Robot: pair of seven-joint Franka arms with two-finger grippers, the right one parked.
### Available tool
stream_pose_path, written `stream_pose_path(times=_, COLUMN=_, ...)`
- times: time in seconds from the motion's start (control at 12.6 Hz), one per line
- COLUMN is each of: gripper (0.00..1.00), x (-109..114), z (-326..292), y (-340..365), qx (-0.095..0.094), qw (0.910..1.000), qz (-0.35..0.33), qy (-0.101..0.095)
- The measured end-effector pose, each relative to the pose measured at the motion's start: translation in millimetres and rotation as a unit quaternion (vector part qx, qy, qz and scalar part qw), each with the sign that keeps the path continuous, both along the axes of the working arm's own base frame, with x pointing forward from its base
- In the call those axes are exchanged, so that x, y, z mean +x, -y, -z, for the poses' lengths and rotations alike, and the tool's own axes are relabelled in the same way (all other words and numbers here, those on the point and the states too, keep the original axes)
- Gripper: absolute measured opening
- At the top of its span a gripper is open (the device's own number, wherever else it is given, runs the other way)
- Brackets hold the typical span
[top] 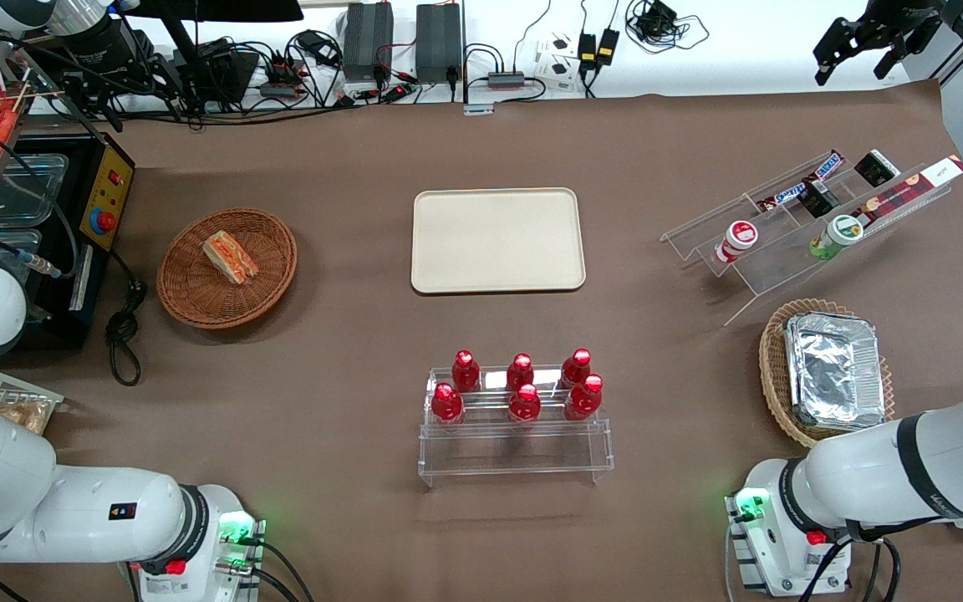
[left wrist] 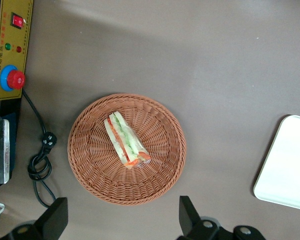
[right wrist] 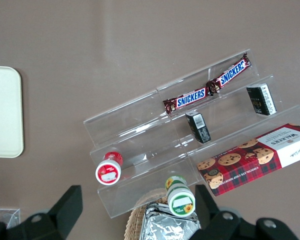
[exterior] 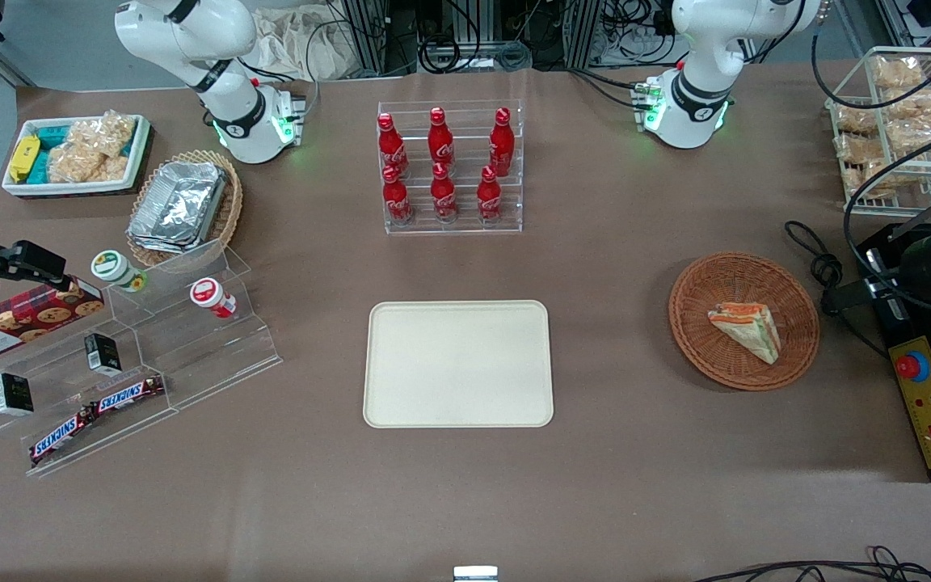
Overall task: Place sandwich from basket to tray
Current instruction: 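Move the left gripper down over the wrapped sandwich in the wicker basket, then close the left gripper on the sandwich and lift it from the basket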
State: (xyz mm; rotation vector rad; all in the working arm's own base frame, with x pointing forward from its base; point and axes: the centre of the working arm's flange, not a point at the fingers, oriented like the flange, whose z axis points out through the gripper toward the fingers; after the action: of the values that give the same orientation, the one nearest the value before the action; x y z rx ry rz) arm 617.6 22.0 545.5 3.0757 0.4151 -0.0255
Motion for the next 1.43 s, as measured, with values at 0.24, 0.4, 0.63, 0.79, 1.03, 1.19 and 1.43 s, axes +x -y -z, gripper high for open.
stream_pose_path(times=0.24, gripper=1.0, x=3, z=6, y=0, qx=0.0, qw=1.0, qz=0.0, qy=-0.005)
stream_pose_path(times=0.4, gripper=1.0, x=5, z=16, y=0, qx=0.0, qw=0.9999, qz=0.0, qy=-0.016)
stream_pose_path(times=0.63, gripper=1.0, x=13, z=73, y=-2, qx=0.006, qw=0.9975, qz=-0.042, qy=-0.056)
stream_pose_path(times=0.79, gripper=1.0, x=12, z=128, y=-8, qx=0.031, qw=0.9907, qz=-0.118, qy=-0.059)
stream_pose_path(times=1.03, gripper=1.0, x=-5, z=193, y=-10, qx=0.043, qw=0.9727, qz=-0.221, qy=-0.055)
stream_pose_path(times=1.19, gripper=1.0, x=-21, z=231, y=-10, qx=0.044, qw=0.9628, qz=-0.263, qy=-0.047)
stream_pose_path(times=1.43, gripper=1.0, x=-48, z=283, y=-10, qx=0.04, qw=0.9573, qz=-0.286, qy=-0.022)
